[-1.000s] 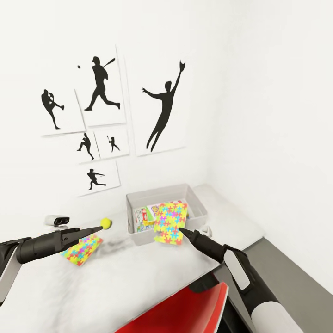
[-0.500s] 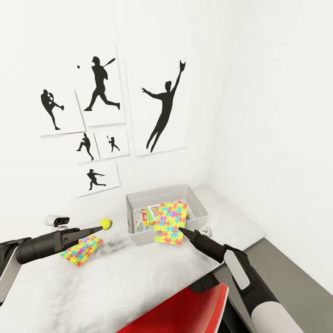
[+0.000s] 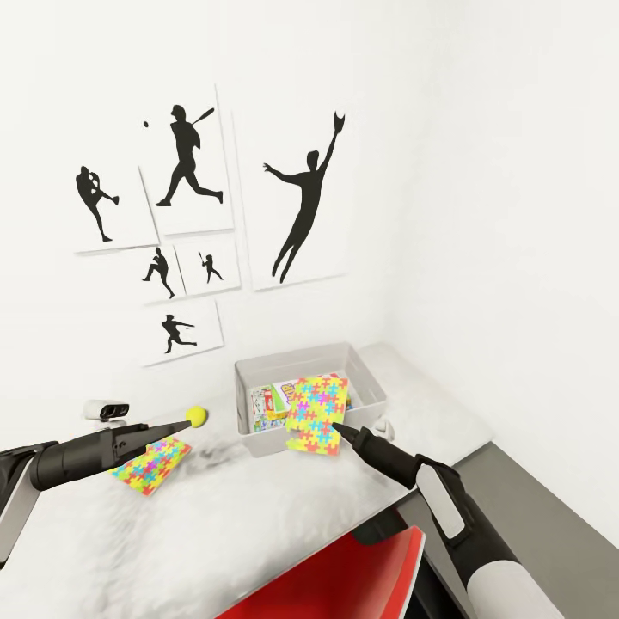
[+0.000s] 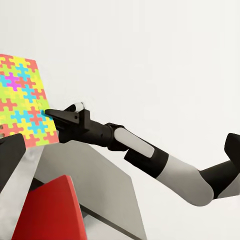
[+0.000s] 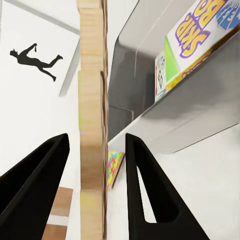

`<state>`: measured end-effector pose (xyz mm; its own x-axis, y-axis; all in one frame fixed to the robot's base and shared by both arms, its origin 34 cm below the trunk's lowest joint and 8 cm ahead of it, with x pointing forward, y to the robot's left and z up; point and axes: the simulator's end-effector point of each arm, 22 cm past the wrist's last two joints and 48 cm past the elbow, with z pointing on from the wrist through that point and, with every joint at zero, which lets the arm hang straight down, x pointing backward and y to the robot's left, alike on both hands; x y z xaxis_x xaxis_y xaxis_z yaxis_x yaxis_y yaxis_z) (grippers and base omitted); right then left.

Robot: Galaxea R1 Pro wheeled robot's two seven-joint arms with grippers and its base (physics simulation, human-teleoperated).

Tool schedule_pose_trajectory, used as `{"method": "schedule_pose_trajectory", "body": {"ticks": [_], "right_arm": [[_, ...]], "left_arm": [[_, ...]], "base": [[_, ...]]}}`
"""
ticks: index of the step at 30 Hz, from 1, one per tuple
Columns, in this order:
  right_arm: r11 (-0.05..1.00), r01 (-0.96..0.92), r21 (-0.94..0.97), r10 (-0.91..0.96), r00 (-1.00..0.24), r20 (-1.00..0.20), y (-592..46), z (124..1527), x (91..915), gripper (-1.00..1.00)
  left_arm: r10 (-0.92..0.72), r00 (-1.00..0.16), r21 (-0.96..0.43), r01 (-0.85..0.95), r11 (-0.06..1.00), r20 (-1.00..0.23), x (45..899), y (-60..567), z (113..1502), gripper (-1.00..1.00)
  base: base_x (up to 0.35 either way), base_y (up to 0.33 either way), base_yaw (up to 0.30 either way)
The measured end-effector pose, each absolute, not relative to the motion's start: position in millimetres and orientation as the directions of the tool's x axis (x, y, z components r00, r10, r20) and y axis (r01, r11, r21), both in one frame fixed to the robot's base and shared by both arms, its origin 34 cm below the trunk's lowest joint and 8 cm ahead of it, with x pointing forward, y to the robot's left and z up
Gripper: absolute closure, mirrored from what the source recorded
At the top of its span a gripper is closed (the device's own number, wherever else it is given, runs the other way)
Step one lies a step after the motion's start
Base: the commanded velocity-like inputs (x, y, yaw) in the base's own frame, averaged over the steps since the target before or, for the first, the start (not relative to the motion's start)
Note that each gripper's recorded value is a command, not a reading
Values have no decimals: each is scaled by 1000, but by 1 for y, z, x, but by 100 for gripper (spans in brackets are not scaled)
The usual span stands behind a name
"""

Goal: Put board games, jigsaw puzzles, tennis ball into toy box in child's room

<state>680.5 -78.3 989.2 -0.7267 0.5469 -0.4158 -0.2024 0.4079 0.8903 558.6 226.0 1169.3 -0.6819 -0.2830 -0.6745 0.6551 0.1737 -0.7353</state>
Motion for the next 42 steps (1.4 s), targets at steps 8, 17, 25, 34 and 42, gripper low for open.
{"method": "schedule_pose_trajectory", "body": {"ticks": [8, 17, 25, 34, 42], "right_arm": [[408, -202, 890, 548, -726, -415, -79, 989, 681, 100], [346, -255, 903, 549, -726, -415, -74, 1006, 677, 100], [300, -327, 896, 544, -713, -442, -98, 1023, 672, 100], [295, -337, 894, 543, -711, -447, -103, 1027, 672, 100], [295, -337, 894, 543, -710, -448, -103, 1027, 672, 100]], "left_arm": [[-283, -682, -735, 655, 174, -674, 559, 226, 1169, -100], [-282, -682, -735, 655, 175, -675, 559, 227, 1169, -100], [-283, -685, -738, 651, 176, -672, 559, 228, 1168, -100], [-283, -685, -739, 651, 176, -671, 559, 228, 1168, -100], [-283, -685, -738, 651, 176, -671, 559, 228, 1168, -100]], "base": [[0, 0, 0], [0, 0, 0], [0, 0, 0], [0, 0, 0], [0, 0, 0]]}}
